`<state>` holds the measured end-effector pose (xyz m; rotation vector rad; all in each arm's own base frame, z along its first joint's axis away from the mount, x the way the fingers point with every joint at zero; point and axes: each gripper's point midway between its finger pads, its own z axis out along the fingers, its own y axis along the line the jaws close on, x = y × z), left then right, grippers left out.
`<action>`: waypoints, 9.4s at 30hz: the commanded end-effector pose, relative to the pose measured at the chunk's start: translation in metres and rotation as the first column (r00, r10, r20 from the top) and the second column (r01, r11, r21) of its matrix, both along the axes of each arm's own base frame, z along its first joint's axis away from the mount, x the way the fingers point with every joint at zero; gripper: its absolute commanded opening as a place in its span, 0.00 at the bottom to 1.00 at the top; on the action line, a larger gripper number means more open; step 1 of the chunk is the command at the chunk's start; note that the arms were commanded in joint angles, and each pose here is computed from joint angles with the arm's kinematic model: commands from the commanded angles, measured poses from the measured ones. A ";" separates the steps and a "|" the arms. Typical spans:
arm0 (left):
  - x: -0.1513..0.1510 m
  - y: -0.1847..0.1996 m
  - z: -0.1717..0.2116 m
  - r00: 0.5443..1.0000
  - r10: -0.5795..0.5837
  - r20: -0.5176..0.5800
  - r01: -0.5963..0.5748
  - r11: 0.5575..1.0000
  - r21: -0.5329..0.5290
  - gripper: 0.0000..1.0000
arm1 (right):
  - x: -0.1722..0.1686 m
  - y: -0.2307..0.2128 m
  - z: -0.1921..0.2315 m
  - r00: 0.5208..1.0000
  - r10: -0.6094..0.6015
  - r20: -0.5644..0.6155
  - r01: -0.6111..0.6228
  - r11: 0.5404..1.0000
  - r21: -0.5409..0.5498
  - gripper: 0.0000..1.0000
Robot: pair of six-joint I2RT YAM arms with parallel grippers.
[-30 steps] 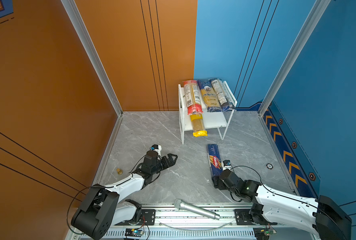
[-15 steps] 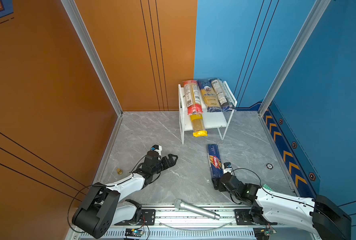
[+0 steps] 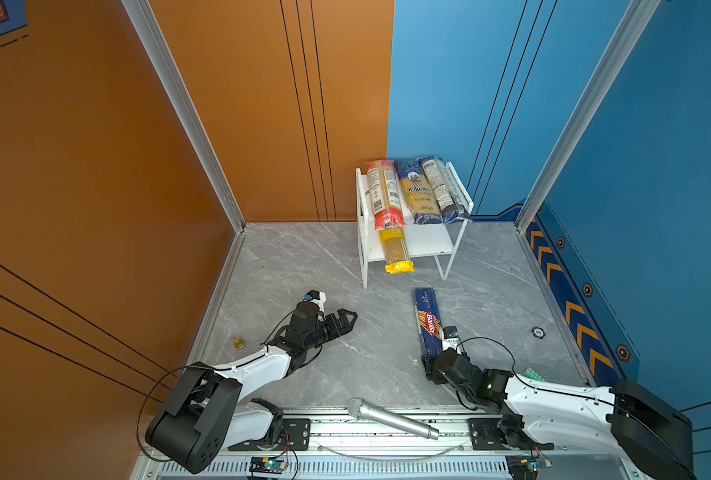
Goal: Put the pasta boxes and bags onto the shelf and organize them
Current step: 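Lower the right gripper and grasp the blue Barilla box near its end, then lift the Barilla box and swing it toward the shelf with the right gripper, then insert the Barilla box onto the lower tier beside the Pastatime pack, then push the Barilla box deeper into the lower tier with the right gripper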
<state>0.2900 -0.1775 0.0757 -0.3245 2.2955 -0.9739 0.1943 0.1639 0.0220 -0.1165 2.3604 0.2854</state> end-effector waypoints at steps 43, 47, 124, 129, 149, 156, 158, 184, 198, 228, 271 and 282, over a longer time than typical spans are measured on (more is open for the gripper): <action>0.008 -0.008 0.005 1.000 -0.017 0.016 0.017 1.000 -0.006 0.98 | -0.002 -0.019 -0.009 0.998 -0.069 0.006 0.070 0.996 -0.062 0.07; 0.007 -0.007 0.005 1.000 -0.017 0.017 0.017 1.000 -0.006 0.98 | -0.002 -0.021 -0.003 0.997 -0.073 0.016 0.074 0.996 -0.047 0.00; 0.008 -0.021 0.021 0.995 -0.078 0.065 0.082 0.995 -0.052 0.98 | 0.039 -0.028 0.226 0.939 -0.063 0.339 0.073 0.997 -0.017 0.00; 0.008 -0.023 0.024 0.993 -0.087 0.074 0.091 0.994 -0.062 0.98 | 0.046 -0.028 0.237 0.932 -0.065 0.357 0.078 0.997 -0.022 0.00; 0.007 -0.030 0.036 0.986 -0.127 0.108 0.136 0.987 -0.081 0.98 | 0.106 -0.012 0.265 0.922 -0.101 0.373 0.098 0.995 0.027 0.00; 0.007 -0.034 0.042 0.981 -0.152 0.122 0.163 0.983 -0.088 0.98 | 0.132 -0.009 0.268 0.918 -0.114 0.380 0.119 0.993 0.012 0.00; 0.007 -0.035 0.044 0.979 -0.157 0.127 0.169 0.982 -0.090 0.98 | 0.137 -0.006 0.269 0.916 -0.114 0.384 0.117 0.993 0.017 0.00; 0.004 -0.032 0.044 0.980 -0.149 0.131 0.162 0.983 -0.091 0.98 | 0.195 -0.003 0.270 0.874 -0.207 0.439 0.154 0.976 0.154 0.00; 0.003 -0.031 0.043 0.980 -0.148 0.131 0.160 0.983 -0.088 0.98 | 0.223 0.009 0.266 0.864 -0.212 0.457 0.133 0.971 0.198 0.00; 0.001 -0.026 0.043 0.981 -0.138 0.134 0.151 0.985 -0.088 0.98 | 0.255 0.012 0.270 0.853 -0.217 0.475 0.127 0.968 0.214 0.00; 0.001 -0.024 0.041 0.982 -0.136 0.132 0.148 0.985 -0.089 0.98 | 0.270 0.004 0.233 0.861 -0.227 0.455 0.162 0.971 0.177 0.06; 0.001 -0.023 0.042 0.983 -0.133 0.129 0.145 0.985 -0.092 0.98 | 0.265 -0.003 0.224 0.860 -0.243 0.450 0.189 0.968 0.162 0.36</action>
